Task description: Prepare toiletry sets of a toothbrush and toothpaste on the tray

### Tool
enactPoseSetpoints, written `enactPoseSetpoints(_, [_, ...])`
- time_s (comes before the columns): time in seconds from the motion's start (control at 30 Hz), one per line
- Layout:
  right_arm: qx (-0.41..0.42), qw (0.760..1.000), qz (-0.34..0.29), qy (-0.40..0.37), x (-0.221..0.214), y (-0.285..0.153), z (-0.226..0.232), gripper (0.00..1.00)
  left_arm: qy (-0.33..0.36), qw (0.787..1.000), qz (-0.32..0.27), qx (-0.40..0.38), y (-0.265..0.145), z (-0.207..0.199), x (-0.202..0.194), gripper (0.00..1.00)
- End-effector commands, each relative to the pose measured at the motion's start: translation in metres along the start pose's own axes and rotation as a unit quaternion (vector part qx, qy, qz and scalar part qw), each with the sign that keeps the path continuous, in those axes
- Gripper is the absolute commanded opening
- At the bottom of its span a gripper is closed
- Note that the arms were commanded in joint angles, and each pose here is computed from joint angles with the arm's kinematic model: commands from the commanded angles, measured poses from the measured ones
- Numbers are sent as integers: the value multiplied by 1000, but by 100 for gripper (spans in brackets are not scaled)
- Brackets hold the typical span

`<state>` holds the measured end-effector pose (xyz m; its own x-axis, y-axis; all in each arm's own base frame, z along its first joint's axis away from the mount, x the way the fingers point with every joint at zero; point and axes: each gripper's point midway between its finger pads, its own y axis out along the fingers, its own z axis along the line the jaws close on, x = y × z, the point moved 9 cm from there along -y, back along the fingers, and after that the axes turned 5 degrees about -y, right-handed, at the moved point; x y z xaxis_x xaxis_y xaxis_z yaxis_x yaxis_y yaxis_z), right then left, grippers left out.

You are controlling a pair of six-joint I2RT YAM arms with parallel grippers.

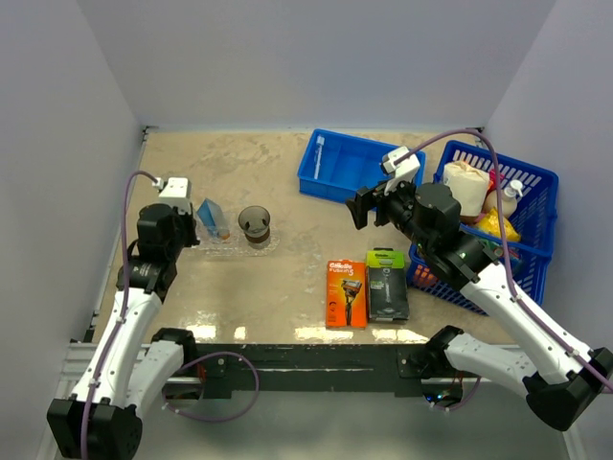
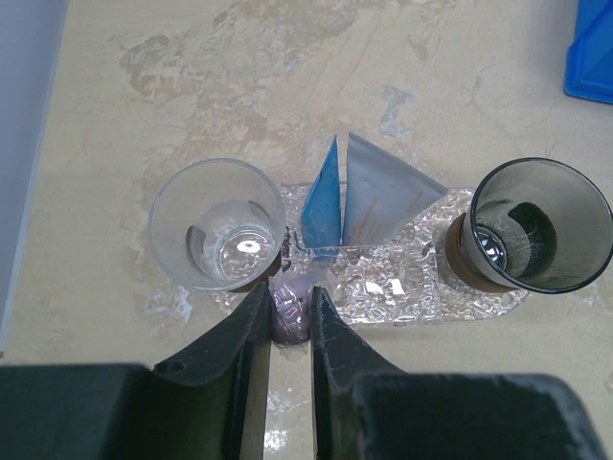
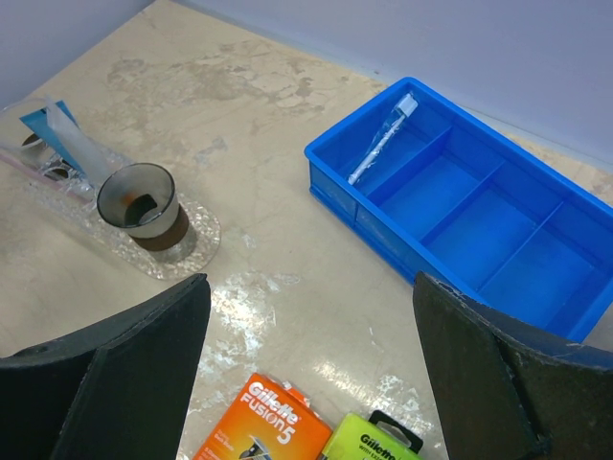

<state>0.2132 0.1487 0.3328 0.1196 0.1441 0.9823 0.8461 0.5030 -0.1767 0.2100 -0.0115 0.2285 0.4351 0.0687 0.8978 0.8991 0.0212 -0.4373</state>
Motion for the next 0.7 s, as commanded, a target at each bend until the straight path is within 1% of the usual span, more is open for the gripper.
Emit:
enactPoseSetpoints(0.0, [-13,999,-35,8,12,-3,-3,89,-8,1000,-28,3,3,1,3,0])
enactPoseSetpoints(0.17, [-14,999,-35,7,13,-4,-3,89,-10,1000,-27,-9,5,-1,1,0])
enactPoseSetpoints(0.33, [-14,999,-37,7,14,-5,-3,89,-11,999,-38,-24,3,-2,4,0])
enactPoseSetpoints(0.67, [-15,999,-39,6,15,-6,-3,89,-28,997,-59,-28,1,2,8,0])
